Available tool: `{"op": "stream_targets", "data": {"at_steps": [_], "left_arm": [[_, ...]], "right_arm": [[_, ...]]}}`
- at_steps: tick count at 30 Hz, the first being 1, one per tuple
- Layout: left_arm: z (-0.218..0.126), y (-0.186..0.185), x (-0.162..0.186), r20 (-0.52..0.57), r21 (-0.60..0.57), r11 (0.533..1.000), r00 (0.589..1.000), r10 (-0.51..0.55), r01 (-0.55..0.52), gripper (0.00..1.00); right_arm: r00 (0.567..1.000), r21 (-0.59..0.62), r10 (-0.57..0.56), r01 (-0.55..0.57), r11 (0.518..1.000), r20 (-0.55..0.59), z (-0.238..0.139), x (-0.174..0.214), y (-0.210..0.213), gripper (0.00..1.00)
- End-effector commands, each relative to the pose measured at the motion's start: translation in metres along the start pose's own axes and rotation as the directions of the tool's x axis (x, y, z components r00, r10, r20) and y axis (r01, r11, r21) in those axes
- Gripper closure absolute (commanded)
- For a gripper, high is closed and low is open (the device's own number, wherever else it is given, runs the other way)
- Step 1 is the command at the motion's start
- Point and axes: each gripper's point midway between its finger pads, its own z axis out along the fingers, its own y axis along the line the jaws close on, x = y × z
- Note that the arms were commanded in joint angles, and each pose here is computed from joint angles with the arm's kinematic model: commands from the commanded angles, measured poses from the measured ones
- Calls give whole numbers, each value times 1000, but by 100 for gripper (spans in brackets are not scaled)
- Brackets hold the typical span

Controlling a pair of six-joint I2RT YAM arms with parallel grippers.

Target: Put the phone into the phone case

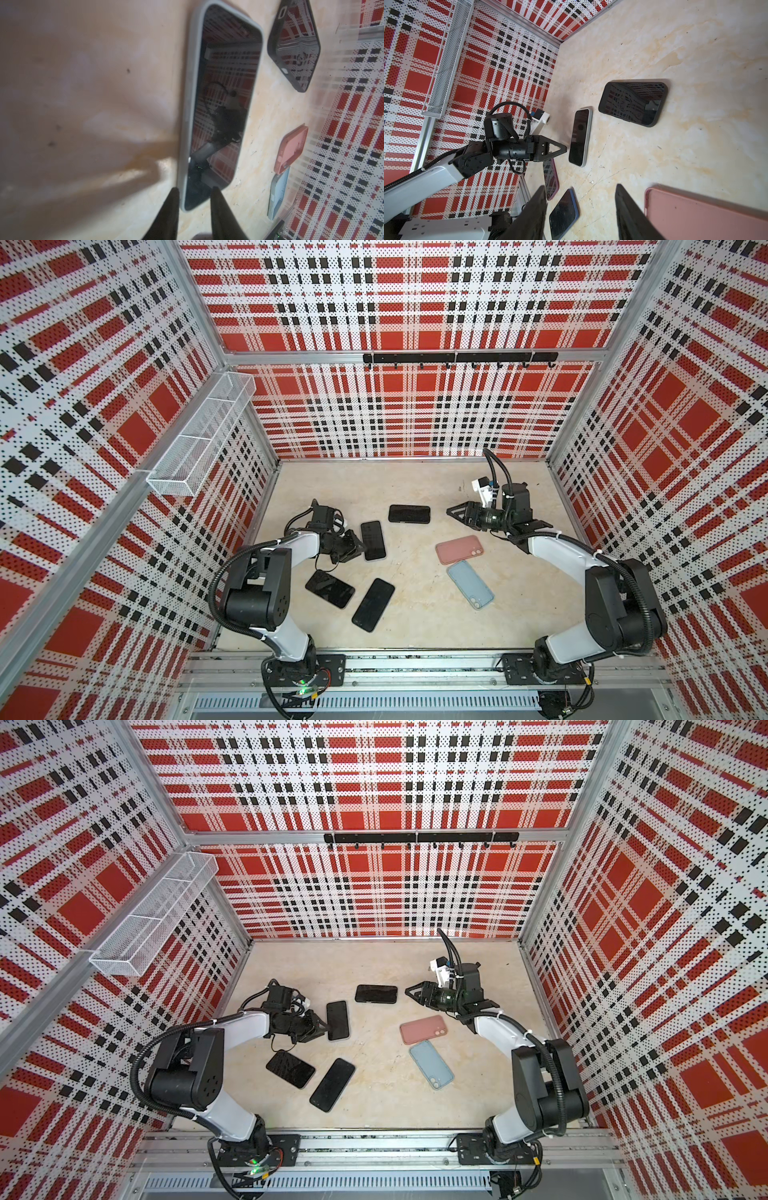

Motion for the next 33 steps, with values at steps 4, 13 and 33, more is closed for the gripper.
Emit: {"op": "stream_targets", "data": {"at_steps": [4,13,33], "left_arm": [[-19,21,-17,80,-80,996,996,-27,33,62],[-64,-27,-34,244,66,997,970,10,-27,31],[-204,-57,-9,671,42,989,738,80,-145,0]], "right_arm": [[997,-5,-62,62,998,36,-8,-4,10,46],[981,108,-139,154,982,-137,35,42,22,38],[948,210,-10,81,974,-318,204,141,29,23]]}}
